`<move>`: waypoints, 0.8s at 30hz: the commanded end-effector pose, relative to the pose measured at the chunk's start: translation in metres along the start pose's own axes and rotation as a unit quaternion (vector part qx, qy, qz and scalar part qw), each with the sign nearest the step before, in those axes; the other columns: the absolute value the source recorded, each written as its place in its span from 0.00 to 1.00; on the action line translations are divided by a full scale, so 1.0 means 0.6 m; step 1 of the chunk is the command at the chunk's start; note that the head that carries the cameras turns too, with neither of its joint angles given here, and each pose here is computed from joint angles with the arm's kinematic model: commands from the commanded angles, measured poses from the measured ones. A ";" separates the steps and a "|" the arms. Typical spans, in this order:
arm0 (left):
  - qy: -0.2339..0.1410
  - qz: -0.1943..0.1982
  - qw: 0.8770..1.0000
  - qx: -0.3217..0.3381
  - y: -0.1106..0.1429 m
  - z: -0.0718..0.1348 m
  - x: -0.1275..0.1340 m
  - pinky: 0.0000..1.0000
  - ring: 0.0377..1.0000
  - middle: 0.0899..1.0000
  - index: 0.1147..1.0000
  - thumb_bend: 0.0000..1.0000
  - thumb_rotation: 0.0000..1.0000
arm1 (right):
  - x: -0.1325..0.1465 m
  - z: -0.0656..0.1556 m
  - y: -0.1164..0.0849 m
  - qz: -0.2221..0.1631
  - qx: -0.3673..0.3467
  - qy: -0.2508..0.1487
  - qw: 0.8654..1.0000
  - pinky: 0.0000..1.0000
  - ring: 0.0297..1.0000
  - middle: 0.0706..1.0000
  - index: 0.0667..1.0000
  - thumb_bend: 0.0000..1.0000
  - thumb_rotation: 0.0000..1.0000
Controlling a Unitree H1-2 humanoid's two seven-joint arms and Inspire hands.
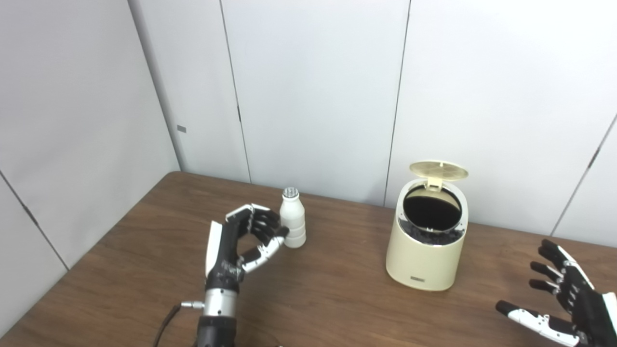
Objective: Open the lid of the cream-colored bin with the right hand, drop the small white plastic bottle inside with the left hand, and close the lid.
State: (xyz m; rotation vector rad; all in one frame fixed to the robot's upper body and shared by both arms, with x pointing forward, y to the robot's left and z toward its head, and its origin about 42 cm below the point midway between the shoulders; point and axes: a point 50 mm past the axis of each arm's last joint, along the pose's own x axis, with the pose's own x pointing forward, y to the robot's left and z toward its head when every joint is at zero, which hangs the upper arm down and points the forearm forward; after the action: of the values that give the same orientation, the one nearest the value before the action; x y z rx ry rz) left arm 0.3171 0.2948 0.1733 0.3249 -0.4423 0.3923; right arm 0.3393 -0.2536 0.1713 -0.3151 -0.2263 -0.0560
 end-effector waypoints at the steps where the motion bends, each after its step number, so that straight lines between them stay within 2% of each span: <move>1: -0.025 0.019 1.000 0.002 0.002 0.014 0.025 0.39 0.44 0.47 0.42 0.51 0.06 | 0.012 0.030 -0.003 -0.007 0.002 -0.034 0.999 0.69 0.80 0.87 0.86 0.76 0.00; 3: -0.024 0.023 0.999 0.004 0.003 0.013 0.029 0.40 0.45 0.48 0.42 0.51 0.06 | 0.011 0.033 -0.003 -0.008 0.002 -0.032 0.999 0.70 0.80 0.87 0.86 0.75 0.00; 8: -0.018 0.018 1.000 0.018 0.004 0.006 0.037 0.52 0.64 0.67 0.43 0.51 0.06 | 0.010 0.041 -0.002 -0.007 0.000 -0.031 1.000 0.69 0.80 0.87 0.86 0.75 0.00; 9: -0.014 0.015 1.000 0.022 0.004 0.005 0.038 0.52 0.65 0.68 0.43 0.51 0.06 | 0.011 0.041 -0.002 -0.007 0.000 -0.032 0.999 0.69 0.80 0.87 0.86 0.75 0.00; 10: -0.009 0.012 1.000 0.025 0.004 0.004 0.040 0.54 0.68 0.72 0.60 0.61 0.06 | 0.011 0.041 -0.002 -0.007 -0.001 -0.034 0.999 0.69 0.79 0.87 0.86 0.75 0.00; 13: 0.004 0.002 0.999 0.036 0.004 -0.003 0.048 0.57 0.71 0.75 0.74 0.68 0.05 | 0.011 0.041 -0.003 -0.008 -0.011 -0.036 0.999 0.68 0.79 0.86 0.85 0.75 0.00; 18: 0.018 -0.020 0.997 0.067 0.005 -0.013 0.067 0.66 0.76 0.79 0.80 0.71 0.08 | 0.010 0.043 -0.003 -0.004 0.024 -0.034 0.999 0.74 0.82 0.87 0.88 0.73 0.00; 24: 0.032 -0.037 0.995 0.087 0.005 -0.019 0.088 0.72 0.80 0.84 0.86 0.77 0.17 | 0.007 0.048 -0.002 -0.002 0.015 -0.039 0.999 0.72 0.82 0.87 0.87 0.75 0.00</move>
State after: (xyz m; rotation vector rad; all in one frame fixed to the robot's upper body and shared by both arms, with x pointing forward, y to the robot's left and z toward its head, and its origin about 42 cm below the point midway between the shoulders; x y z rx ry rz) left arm 0.3526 0.3128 0.1684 0.4621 -0.2733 0.3610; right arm 0.3354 -0.2486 0.1799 -0.2780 -0.2234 -0.0477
